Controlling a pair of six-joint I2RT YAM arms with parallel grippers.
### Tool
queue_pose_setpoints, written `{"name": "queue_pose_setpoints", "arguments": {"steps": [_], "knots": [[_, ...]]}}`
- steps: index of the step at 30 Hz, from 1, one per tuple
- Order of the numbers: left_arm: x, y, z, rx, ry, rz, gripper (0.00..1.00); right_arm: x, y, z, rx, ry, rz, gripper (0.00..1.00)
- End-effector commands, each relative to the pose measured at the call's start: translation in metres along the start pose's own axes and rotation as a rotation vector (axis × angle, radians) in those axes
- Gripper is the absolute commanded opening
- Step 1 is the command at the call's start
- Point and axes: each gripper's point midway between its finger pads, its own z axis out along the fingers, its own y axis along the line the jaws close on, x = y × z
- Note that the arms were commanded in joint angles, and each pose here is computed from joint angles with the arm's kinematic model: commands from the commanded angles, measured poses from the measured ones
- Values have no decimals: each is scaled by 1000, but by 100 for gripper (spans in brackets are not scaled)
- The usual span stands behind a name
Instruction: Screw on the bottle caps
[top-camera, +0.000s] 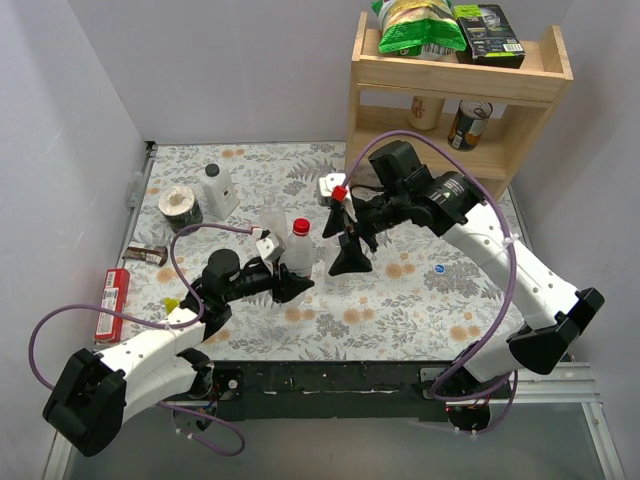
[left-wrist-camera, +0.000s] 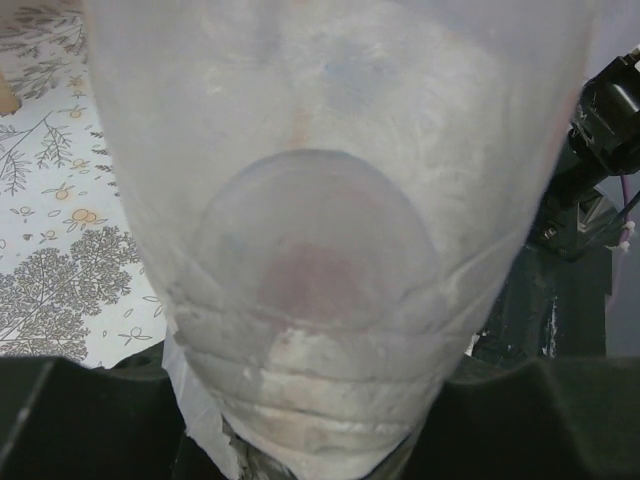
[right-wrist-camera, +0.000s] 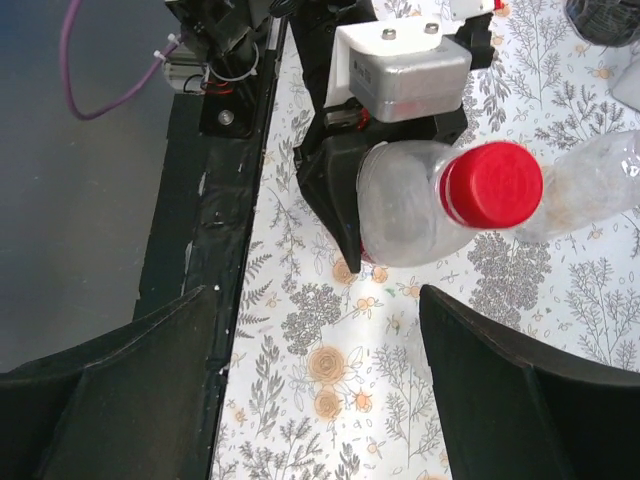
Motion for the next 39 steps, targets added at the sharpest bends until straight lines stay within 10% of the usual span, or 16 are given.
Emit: {"name": "queue_pose_setpoints", "arguments": {"steps": [1, 8, 21, 39], "knots": [[-13, -1, -1, 20, -37, 70, 0, -3, 0, -21, 40, -21, 30, 88], [-12, -21, -1, 155, 1, 155, 0, -40, -47, -11, 75, -134, 12, 92], [-20, -15, 13, 133, 20, 9, 0, -34, -3, 11, -202, -192, 78, 91], [-25, 9, 9, 26, -10, -192, 0, 11, -18, -1, 68, -32, 128, 91]]}}
